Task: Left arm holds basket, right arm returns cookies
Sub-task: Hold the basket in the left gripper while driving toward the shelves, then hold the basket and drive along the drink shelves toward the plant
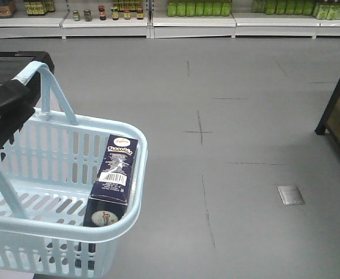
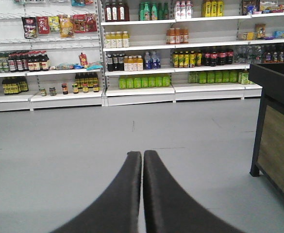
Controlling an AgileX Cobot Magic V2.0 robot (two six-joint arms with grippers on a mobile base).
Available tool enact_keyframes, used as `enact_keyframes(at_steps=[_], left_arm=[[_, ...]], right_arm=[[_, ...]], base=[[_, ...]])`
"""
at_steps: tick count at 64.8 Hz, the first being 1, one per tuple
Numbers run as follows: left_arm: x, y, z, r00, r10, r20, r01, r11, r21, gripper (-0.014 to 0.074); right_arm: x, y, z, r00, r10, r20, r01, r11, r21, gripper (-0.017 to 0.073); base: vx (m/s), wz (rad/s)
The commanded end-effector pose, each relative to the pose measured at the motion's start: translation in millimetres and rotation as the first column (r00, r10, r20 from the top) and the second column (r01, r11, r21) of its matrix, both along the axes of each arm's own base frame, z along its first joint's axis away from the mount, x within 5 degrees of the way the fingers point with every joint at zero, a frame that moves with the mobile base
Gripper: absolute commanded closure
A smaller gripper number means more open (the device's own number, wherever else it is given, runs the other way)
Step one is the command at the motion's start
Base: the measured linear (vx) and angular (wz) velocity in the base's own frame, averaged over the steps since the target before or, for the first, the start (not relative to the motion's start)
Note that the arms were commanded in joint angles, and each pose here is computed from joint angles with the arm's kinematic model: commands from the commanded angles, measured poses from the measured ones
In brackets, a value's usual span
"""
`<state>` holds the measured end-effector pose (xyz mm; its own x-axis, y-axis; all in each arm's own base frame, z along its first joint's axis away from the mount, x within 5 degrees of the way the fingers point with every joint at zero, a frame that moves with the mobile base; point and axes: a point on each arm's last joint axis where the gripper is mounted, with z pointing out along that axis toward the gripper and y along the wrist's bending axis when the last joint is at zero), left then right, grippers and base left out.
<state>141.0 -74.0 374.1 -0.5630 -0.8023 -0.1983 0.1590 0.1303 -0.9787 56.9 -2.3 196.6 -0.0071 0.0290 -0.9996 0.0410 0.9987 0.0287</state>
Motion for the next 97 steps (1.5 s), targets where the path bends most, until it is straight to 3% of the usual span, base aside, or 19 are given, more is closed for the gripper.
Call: enact_keyframes(at_steps=[1, 97], left_arm=[[-4.8, -0.7, 14.5, 0.999, -0.023, 0.027, 0.025, 0.997, -0.07, 0.0601], [-4.7, -0.6, 14.4, 0.999, -0.022, 0.027, 0.023, 0.997, -0.07, 0.0601]], right_arm=[[-1.2, -0.3, 7.4, 0.996, -0.006, 0.086, 0.007, 1.0, -0.012, 0.0567], [-1.2, -0.3, 7.4, 0.996, -0.006, 0.086, 0.007, 1.0, -0.012, 0.0567]], base=[[0.48, 0.01], [0.51, 0.0]])
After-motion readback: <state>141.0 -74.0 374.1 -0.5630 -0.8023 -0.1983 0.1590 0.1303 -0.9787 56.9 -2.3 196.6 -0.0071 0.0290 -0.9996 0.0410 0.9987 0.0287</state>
